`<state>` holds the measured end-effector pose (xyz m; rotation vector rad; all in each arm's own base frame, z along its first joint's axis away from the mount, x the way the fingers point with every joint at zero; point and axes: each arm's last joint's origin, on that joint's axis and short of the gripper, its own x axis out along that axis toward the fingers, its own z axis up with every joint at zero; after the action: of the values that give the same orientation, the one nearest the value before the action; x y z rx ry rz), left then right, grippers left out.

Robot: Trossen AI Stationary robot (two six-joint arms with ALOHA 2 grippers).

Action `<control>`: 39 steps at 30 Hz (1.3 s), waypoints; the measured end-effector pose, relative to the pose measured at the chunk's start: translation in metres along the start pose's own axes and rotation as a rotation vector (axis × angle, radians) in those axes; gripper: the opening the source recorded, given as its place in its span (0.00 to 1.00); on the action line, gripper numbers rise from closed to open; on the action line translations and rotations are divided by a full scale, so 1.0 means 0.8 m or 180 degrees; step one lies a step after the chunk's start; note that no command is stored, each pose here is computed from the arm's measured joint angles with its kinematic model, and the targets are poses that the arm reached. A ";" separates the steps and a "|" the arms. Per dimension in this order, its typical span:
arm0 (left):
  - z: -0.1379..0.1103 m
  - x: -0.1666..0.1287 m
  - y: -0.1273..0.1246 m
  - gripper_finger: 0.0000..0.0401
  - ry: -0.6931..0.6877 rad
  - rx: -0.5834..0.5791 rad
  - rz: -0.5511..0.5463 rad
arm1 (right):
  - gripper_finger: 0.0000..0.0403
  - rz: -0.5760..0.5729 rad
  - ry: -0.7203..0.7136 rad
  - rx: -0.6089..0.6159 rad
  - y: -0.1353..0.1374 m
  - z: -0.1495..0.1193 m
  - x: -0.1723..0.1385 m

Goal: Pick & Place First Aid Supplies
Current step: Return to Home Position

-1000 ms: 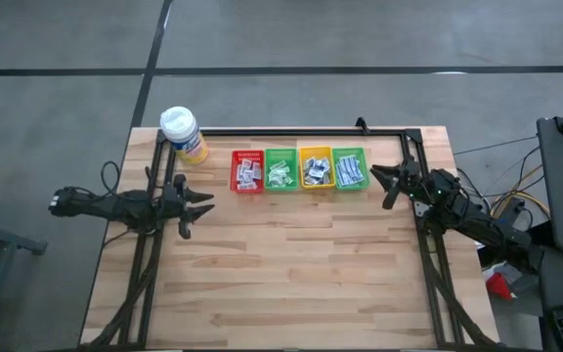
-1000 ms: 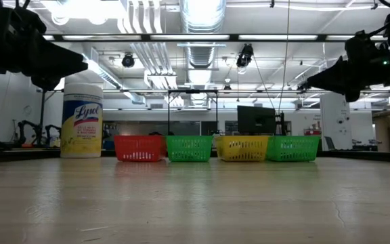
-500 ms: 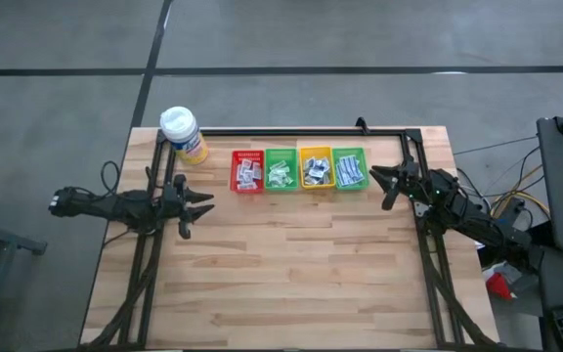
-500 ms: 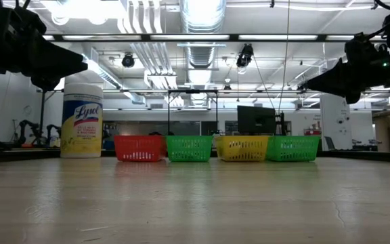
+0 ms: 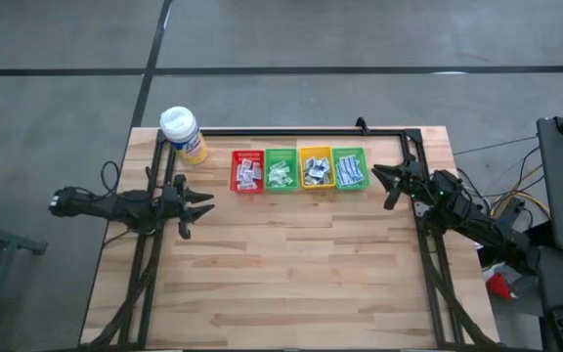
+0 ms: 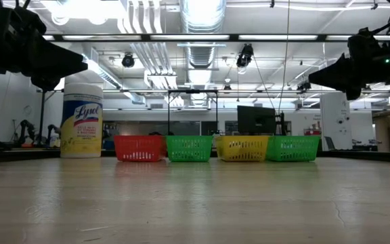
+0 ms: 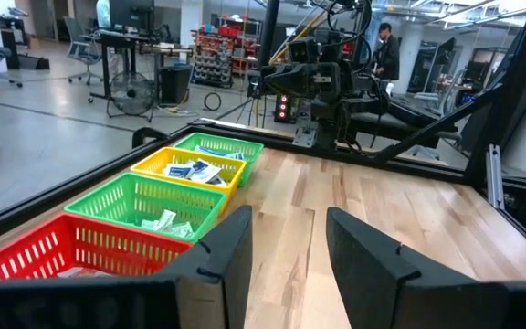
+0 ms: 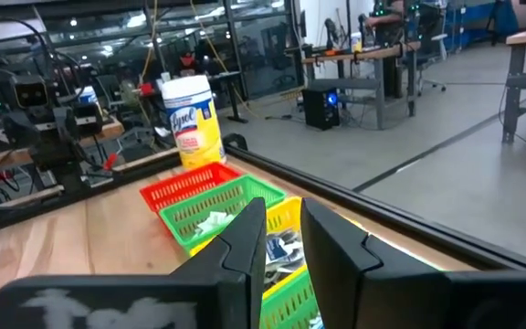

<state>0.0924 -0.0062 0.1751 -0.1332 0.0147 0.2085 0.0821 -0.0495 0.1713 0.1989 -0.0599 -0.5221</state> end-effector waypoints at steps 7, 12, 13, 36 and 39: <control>0.000 0.000 0.000 0.34 0.0000 0.0000 0.0000 | 0.20 -0.0016 0.0070 0.0002 0.000 -0.002 0.002; 0.000 0.000 0.000 0.34 0.0000 0.0000 -0.0001 | 0.21 -0.0019 0.0087 0.0002 -0.001 -0.003 0.002; 0.000 0.000 0.000 0.34 0.0000 0.0000 -0.0001 | 0.22 -0.0020 0.0087 0.0002 -0.001 -0.003 0.002; 0.000 0.000 0.000 0.34 0.0000 0.0000 -0.0002 | 0.19 -0.0023 0.0092 0.0002 -0.001 -0.003 0.002; 0.000 0.000 0.000 0.34 0.0001 0.0000 -0.0002 | 0.20 -0.0022 0.0091 0.0002 -0.001 -0.003 0.002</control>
<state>0.0924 -0.0062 0.1751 -0.1331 0.0149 0.2079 0.0837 -0.0505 0.1690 0.2074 -0.0314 -0.5262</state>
